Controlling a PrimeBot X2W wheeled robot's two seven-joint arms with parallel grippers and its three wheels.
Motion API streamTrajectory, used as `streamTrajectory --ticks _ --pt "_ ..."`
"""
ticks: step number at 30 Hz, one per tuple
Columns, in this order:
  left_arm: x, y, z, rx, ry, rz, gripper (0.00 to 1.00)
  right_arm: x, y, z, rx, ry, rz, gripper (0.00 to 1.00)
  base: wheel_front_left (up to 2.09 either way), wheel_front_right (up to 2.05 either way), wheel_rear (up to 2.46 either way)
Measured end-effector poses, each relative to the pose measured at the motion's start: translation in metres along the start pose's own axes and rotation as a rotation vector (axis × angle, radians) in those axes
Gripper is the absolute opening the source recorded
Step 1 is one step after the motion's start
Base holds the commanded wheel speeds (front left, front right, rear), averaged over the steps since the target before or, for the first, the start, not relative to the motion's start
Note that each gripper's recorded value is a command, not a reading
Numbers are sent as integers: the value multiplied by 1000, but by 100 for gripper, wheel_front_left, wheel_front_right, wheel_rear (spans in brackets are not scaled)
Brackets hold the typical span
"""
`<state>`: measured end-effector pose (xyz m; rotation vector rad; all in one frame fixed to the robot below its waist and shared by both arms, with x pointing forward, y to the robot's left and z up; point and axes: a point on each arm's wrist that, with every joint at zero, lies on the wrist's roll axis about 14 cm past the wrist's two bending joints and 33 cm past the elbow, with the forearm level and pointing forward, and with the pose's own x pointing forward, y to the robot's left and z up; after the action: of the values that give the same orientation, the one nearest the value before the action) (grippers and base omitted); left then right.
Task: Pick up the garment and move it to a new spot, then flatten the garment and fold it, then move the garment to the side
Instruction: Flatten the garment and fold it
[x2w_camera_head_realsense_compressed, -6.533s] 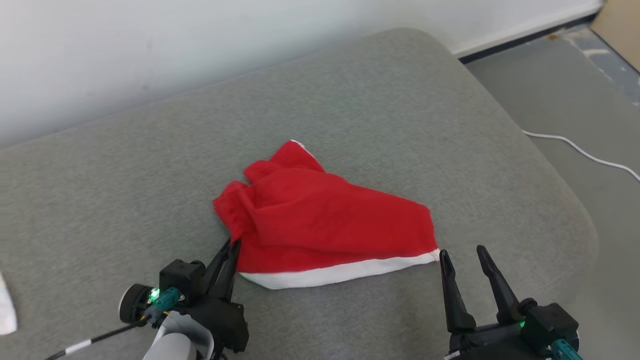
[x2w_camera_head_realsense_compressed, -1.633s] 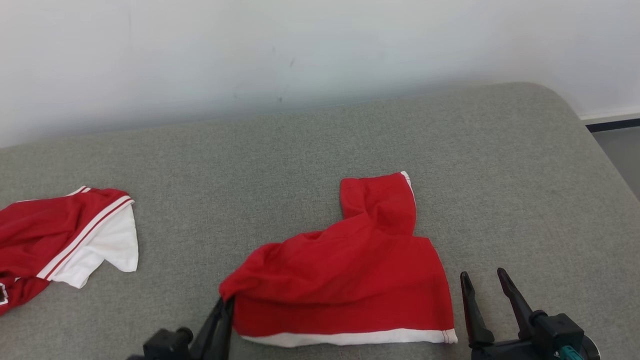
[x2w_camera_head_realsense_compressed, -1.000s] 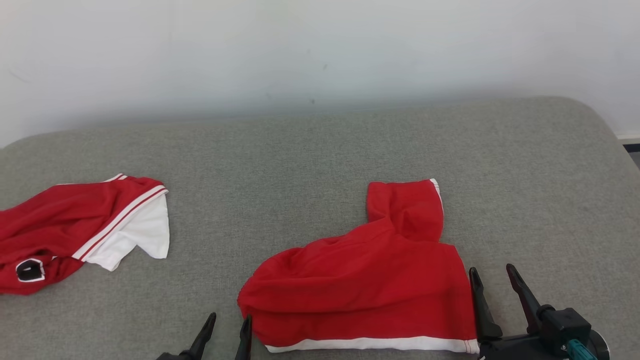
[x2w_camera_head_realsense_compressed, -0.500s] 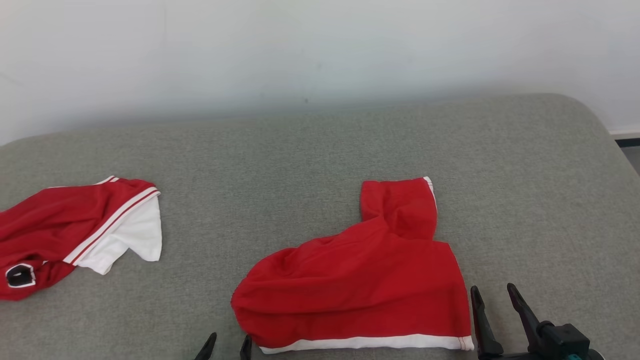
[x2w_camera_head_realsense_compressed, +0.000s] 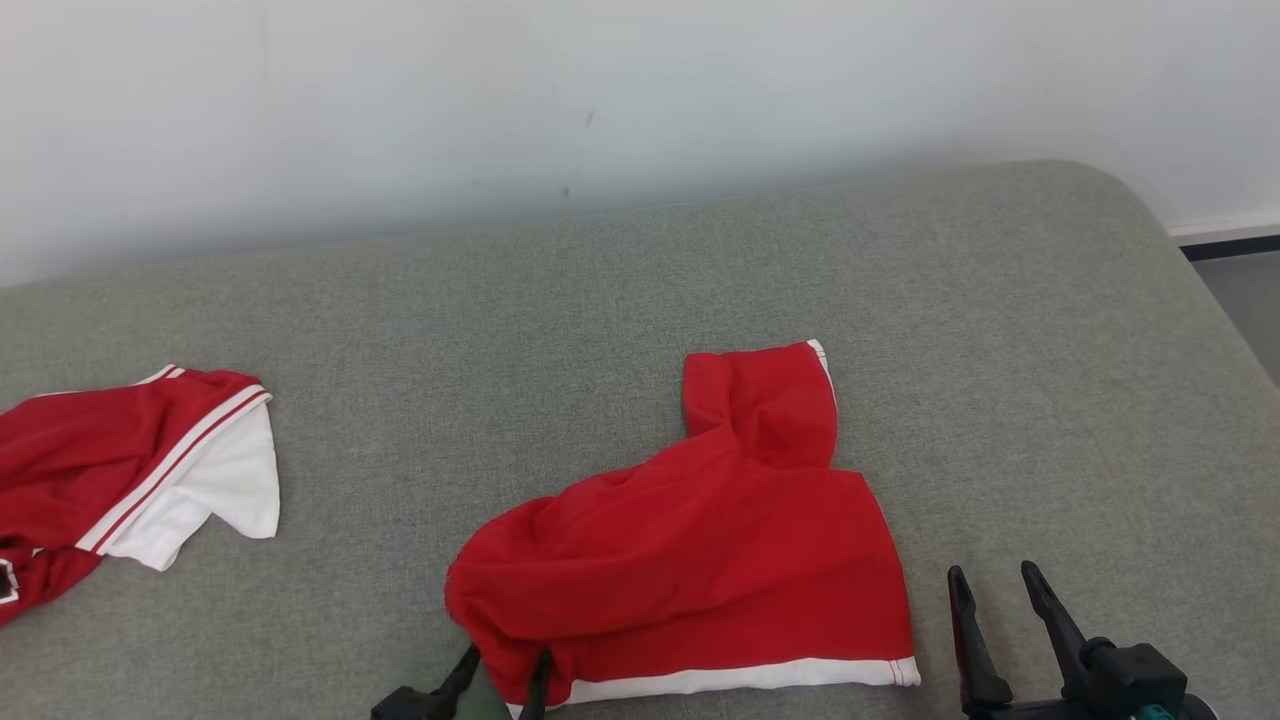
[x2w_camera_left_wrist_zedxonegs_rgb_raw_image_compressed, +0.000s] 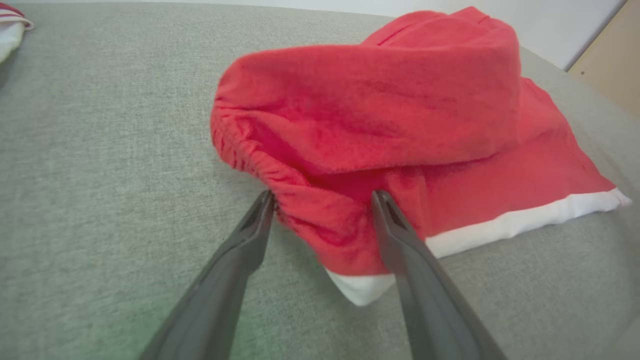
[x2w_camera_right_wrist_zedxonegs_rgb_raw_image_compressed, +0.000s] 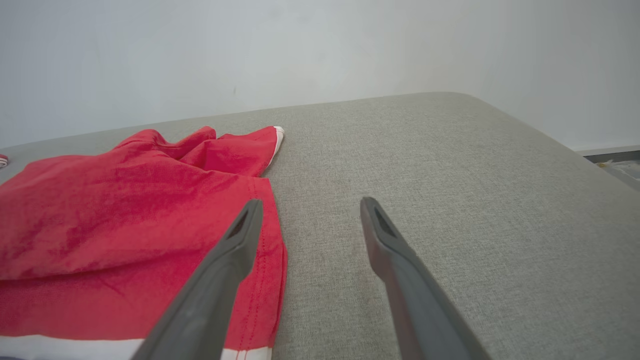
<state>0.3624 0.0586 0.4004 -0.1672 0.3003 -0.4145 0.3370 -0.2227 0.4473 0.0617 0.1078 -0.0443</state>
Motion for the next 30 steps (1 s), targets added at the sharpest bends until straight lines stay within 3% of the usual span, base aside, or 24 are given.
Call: streamTrajectory --ticks 2,8,23,24,26,30 --pt "1 -7 1 4 -4 -21 0 -1 -1 2 0 -6 -4 100 0 0 0" --pt "0 -27 22 51 -77 -81 0 -2 -1 4 2 -15 -7 100 0 0 0" --pt "0 -99 -10 149 27 -328 0 4 8 2 4 -8 19 100 0 0 0" --pt "0 -102 -16 151 49 -343 16 4 8 2 4 -6 18 100 0 0 0" --pt "0 -106 -20 159 67 -364 97 3 6 2 2 -5 13 100 0 0 0" --pt "5 -107 -12 149 46 -363 100 3 3 2 2 -5 4 100 0 0 0"
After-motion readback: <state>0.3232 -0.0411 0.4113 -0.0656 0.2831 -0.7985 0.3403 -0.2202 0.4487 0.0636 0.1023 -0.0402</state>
